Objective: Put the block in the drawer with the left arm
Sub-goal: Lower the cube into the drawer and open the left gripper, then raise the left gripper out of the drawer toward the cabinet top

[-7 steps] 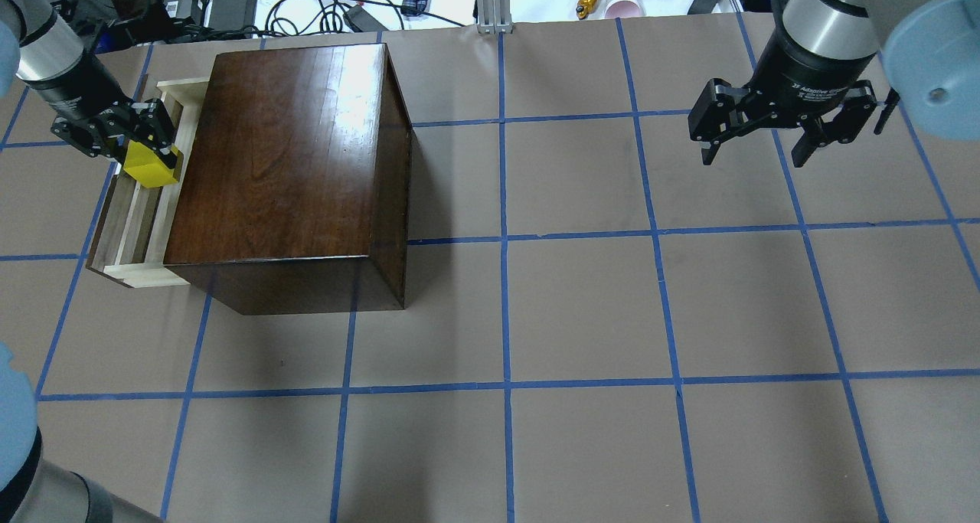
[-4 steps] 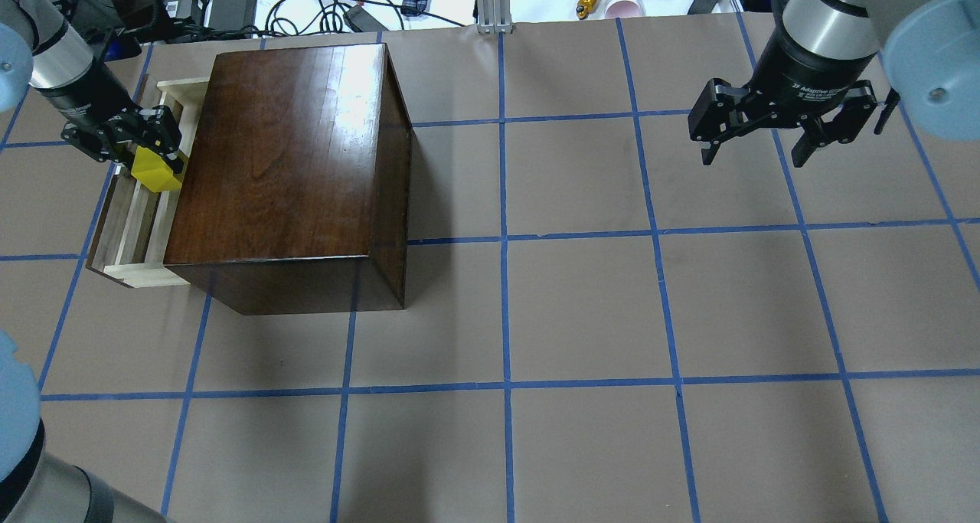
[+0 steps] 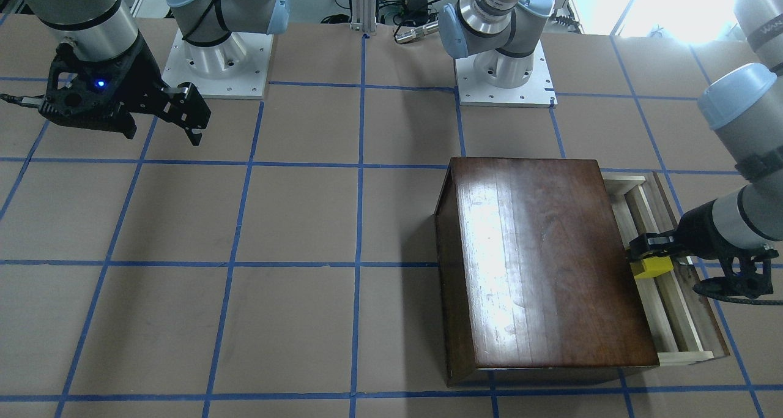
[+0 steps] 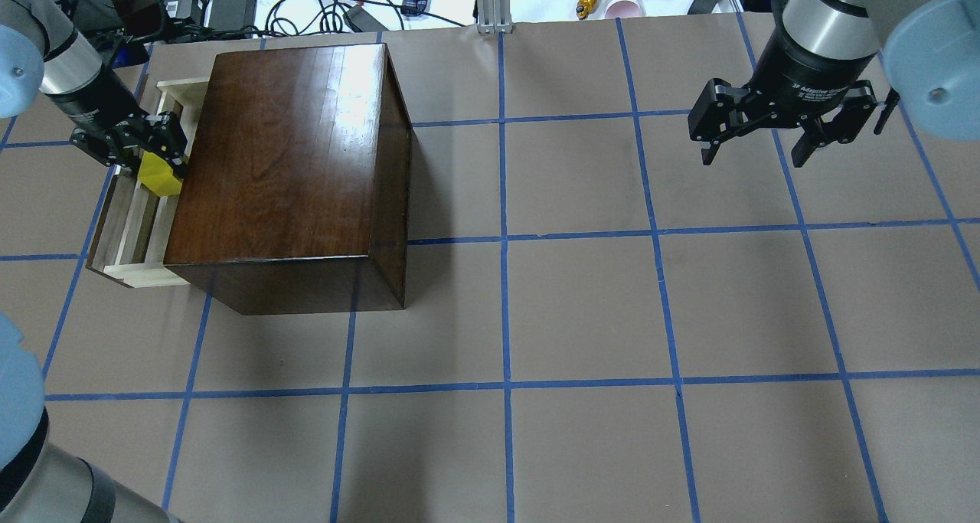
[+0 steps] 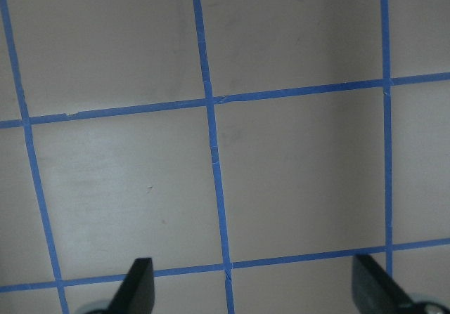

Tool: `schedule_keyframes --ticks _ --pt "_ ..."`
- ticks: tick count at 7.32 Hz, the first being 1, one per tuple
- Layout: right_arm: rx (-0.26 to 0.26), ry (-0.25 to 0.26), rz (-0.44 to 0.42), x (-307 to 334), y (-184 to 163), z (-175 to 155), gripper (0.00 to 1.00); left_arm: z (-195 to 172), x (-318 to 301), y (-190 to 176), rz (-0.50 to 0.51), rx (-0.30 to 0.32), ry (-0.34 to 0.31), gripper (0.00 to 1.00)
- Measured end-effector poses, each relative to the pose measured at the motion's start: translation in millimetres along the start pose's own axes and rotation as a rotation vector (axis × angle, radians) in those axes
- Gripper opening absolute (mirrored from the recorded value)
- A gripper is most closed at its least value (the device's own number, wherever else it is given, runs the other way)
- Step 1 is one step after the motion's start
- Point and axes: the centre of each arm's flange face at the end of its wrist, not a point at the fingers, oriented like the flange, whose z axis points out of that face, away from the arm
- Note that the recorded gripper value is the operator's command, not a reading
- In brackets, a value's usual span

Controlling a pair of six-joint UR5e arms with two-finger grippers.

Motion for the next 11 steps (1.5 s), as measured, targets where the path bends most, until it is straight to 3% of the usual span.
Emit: schedule_keyframes --ticks 6,11 --pt "0.0 0.001 0.0 0.1 0.0 0.0 1.0 -23.1 4.9 6.9 0.005 0.041 0.019 1.0" --pt "0.0 0.001 0.0 0.1 0.0 0.0 1.0 -79.0 23.7 44.7 0.005 0.076 0.003 1.0"
